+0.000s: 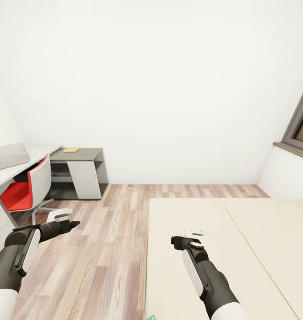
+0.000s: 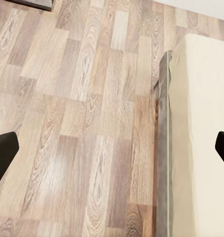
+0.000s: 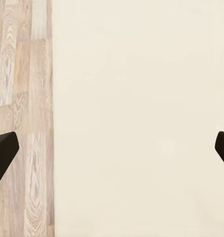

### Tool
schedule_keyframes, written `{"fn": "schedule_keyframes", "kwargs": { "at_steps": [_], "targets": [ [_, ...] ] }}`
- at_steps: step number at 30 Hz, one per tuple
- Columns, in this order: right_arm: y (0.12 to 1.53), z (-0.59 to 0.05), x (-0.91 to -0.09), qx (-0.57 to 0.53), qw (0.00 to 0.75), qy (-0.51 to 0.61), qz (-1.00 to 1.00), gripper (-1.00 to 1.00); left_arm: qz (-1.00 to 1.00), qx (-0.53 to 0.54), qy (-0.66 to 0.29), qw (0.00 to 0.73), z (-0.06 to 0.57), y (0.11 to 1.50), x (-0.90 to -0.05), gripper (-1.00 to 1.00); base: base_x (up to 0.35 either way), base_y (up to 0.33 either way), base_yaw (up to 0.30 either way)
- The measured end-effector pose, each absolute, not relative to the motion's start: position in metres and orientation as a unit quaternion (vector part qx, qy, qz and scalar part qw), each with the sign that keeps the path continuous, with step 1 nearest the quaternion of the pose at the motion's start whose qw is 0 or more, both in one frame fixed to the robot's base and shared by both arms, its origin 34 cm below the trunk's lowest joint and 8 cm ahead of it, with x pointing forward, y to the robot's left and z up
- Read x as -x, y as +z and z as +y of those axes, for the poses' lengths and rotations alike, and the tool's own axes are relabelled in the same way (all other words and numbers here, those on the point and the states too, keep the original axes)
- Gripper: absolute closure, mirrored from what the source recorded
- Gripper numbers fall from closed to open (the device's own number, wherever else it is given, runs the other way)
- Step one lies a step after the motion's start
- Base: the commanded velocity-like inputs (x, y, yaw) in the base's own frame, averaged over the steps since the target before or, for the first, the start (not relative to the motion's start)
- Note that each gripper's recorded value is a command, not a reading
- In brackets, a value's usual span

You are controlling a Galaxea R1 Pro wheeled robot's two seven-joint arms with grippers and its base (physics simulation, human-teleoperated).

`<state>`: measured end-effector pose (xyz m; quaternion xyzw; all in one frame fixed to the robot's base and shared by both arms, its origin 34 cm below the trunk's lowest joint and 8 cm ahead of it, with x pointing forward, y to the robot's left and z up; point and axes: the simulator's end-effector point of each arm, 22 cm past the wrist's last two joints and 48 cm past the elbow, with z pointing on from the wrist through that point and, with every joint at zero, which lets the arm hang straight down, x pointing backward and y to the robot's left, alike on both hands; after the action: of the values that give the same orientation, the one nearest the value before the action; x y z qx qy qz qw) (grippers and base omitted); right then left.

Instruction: Put all the toys in the child's room - the three board games (two on the bed and one on the table), the two jigsaw puzzles on the table, and the tennis ball on the table - inside the toy box on the table in the child's room.

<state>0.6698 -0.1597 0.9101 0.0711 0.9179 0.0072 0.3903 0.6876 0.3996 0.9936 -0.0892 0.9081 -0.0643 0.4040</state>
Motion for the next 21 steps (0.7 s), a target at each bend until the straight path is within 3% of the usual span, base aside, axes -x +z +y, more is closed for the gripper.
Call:
{"fn": "schedule_keyframes", "kwargs": {
  "at_steps": [21],
  "targets": [
    [0.929, -0.16, -0.673, -0.071, 0.406, 0.008, 0.911, -1.0, 0.901, 0.088, -0.066, 0.419, 0.399, 1.013, -0.688, -1.0, 0.0, 0.0, 0.0]
  ]
}}
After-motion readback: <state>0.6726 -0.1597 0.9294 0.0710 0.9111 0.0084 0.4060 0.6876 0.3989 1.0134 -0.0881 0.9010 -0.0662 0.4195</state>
